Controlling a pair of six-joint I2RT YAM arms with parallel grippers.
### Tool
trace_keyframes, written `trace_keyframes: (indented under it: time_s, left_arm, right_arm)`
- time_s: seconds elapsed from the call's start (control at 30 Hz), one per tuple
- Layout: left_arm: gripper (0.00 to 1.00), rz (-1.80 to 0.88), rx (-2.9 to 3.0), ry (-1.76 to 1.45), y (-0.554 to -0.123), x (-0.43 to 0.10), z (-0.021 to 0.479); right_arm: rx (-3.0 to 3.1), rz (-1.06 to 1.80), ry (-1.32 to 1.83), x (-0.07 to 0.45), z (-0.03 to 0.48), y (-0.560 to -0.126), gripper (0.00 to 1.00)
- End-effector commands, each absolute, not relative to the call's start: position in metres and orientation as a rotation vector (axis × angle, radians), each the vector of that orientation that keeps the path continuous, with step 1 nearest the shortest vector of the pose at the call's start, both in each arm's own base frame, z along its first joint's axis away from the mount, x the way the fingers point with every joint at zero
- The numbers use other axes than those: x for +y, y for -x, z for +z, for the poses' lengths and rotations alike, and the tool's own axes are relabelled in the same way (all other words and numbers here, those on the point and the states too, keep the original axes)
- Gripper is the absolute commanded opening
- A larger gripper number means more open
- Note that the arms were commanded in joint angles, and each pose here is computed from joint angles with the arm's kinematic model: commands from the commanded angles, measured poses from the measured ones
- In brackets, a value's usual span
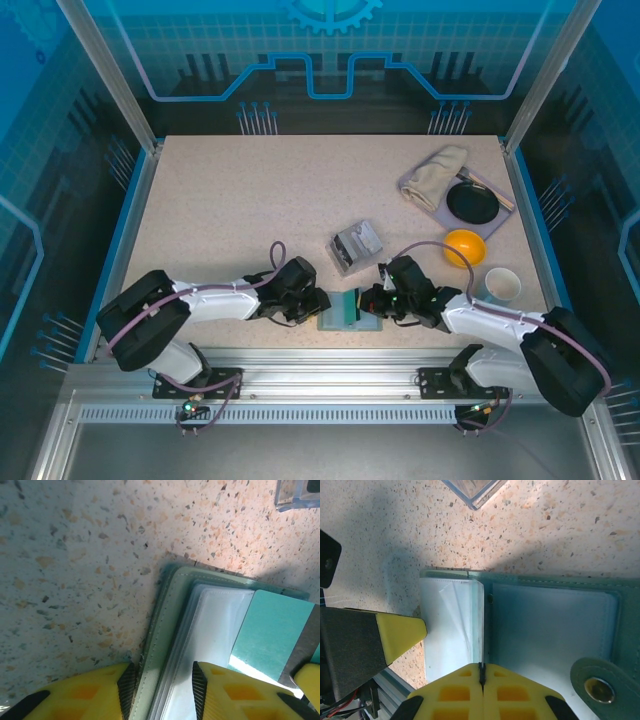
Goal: Put the credit cards into the card holder
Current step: Insert the credit card into the card slot.
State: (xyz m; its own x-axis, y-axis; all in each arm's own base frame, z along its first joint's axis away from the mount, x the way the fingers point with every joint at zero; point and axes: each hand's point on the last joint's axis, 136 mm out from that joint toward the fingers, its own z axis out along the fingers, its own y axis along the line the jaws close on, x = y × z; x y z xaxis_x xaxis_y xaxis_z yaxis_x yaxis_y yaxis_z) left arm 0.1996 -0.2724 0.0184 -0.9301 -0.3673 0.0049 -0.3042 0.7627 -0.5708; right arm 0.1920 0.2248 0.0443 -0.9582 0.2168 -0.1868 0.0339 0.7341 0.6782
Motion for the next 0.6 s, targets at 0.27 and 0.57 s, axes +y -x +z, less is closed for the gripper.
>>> trace_keyframes:
  time_s: [0.27, 0.57]
  left_arm:
    - [0.32, -0.868, 2.903, 0.545, -0.1935, -0.2761, 0.0055]
    - [0.30, -0.852, 2.899, 0.565, -0.1941, -0.2740, 0.0051]
  right_arm:
    - [2.666, 1.137, -0.208, 0.2339, 0.0417, -0.1911, 0.02]
    - [2.693, 1.129, -0.206, 0.2360, 0.0358, -0.1853, 0.02]
